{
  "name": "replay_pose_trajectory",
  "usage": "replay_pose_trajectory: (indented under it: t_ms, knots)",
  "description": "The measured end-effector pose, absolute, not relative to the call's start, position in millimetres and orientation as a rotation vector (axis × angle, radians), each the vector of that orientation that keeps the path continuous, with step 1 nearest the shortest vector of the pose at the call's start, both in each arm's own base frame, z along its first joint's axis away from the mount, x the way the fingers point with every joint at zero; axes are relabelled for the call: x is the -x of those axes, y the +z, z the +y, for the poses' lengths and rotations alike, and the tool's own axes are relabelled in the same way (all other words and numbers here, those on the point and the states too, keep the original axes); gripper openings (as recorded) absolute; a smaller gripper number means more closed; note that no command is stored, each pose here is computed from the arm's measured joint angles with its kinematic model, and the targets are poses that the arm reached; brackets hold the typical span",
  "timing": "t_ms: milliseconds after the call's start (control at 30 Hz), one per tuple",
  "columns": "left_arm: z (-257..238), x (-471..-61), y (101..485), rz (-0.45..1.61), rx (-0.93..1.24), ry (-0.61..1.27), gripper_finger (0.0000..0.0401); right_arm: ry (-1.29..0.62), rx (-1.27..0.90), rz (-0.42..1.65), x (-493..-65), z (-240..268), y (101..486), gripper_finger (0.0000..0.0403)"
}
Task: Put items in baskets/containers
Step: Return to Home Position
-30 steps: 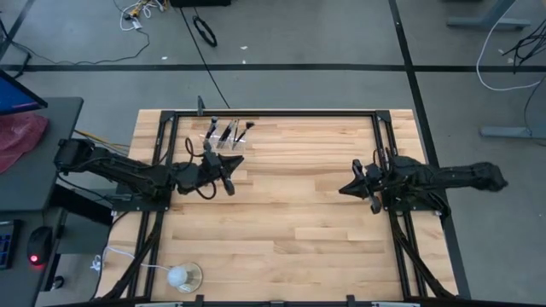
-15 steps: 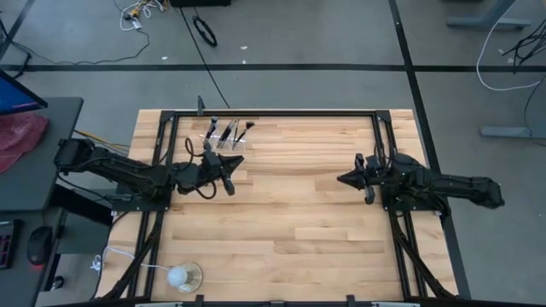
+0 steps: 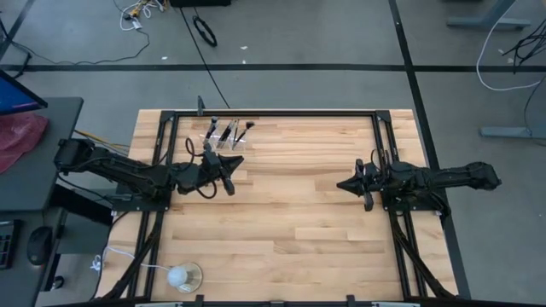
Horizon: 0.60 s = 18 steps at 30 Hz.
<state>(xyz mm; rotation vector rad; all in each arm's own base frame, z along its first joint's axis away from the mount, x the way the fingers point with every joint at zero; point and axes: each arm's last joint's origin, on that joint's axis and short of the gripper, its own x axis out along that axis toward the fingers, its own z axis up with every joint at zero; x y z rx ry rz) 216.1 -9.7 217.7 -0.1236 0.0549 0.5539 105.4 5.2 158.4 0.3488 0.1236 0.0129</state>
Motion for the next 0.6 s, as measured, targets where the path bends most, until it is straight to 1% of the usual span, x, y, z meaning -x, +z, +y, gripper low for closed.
replay_pose_trajectory:
  t_ms: [200,300,400,500,600]
  knots:
    - [-9.6,-216.0,216.7,0.060,0.139,0.556,0.0034,0.059,-0.272,0.148,-106.2,9.4,156.8,0.0011]
    - [-9.4,-214.1,217.2,0.081,0.135,0.511,0.0024,0.063,-0.264,0.150,-106.3,9.5,156.7,0.0016]
    - [-1.8,-206.6,220.4,0.122,0.128,0.466,0.0006,0.063,-0.264,0.148,-106.3,9.5,156.8,0.0018]
    - [12.3,-195.2,226.3,0.139,0.154,0.454,0.0006,0.064,-0.264,0.147,-106.3,9.5,156.9,0.0020]
    - [23.6,-182.8,235.4,0.128,0.154,0.389,0.0004,0.064,-0.264,0.147,-106.3,9.5,156.9,0.0020]
